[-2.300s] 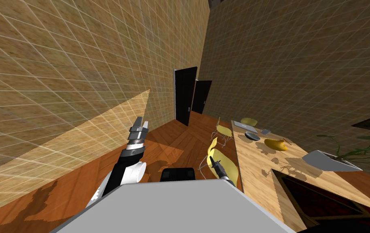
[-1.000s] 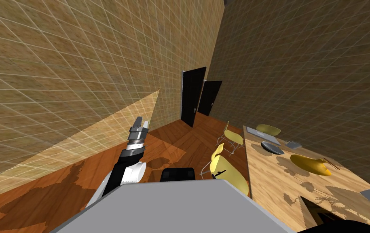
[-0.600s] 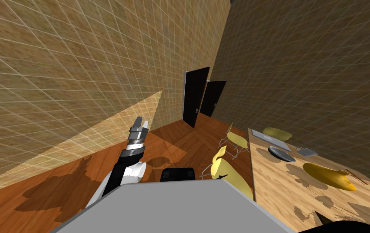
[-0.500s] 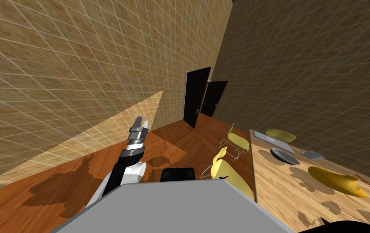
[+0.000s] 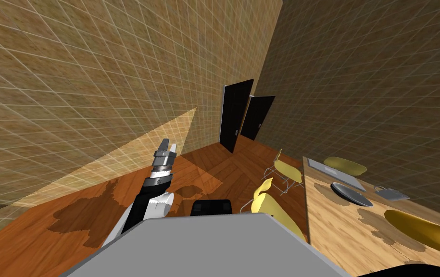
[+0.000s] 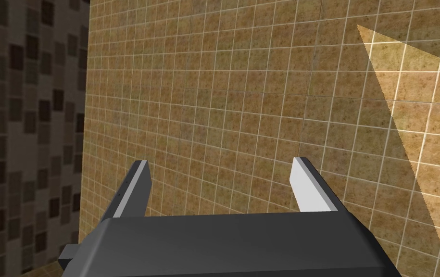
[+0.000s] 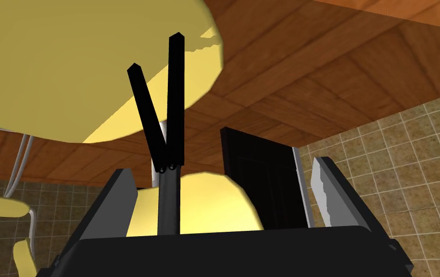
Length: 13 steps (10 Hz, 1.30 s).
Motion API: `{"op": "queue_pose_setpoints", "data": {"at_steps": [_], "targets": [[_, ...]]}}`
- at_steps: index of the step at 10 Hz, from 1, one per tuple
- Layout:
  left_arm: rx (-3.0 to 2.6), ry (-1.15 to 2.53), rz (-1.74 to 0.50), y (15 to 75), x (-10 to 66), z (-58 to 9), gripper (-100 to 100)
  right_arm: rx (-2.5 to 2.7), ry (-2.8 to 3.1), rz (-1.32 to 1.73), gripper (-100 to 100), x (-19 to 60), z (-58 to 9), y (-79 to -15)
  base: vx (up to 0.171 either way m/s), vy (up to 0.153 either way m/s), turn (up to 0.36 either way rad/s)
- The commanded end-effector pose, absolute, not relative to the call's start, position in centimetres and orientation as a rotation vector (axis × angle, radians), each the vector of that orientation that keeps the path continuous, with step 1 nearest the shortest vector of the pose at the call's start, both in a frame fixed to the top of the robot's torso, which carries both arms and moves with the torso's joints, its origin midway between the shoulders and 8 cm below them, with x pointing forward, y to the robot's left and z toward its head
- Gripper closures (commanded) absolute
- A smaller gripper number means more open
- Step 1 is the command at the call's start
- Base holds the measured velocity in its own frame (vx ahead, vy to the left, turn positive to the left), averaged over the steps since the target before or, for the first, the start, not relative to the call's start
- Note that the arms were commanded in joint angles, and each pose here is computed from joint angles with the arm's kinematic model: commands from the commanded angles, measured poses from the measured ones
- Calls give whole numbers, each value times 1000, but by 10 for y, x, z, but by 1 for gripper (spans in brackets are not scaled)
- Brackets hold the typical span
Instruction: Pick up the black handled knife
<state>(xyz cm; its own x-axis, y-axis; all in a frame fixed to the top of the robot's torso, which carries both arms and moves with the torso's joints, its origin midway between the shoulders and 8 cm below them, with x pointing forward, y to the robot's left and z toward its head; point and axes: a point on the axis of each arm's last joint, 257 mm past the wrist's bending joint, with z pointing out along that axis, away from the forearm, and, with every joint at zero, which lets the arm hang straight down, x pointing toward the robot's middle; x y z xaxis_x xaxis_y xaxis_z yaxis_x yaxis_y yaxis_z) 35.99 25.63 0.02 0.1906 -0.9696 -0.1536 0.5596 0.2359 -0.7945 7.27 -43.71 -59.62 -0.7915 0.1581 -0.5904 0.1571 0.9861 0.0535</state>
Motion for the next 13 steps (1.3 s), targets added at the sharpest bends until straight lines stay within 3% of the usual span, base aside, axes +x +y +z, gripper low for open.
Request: {"op": "queue_pose_setpoints", "data": {"at_steps": [1,7,8,9,13], "targets": [[-672,751,-1196,256,360,0,0,154,2542,-9,-100,61,-599,-446,30,-68,112],[-672,751,-1196,256,360,0,0,-9,2611,-11,-100,52,-605,-459,41,-54,77],[-672,751,-1196,256,360,0,0,-14,2611,-10,0,53,-605,-459,5,-4,-1],[-672,751,-1196,256,360,0,0,-5,2609,-13,-100,66,-614,-447,-37,-49,39],[-672,751,-1196,256,360,0,0,5,2607,-16,-100,85,-626,-429,-47,-58,30]]}}
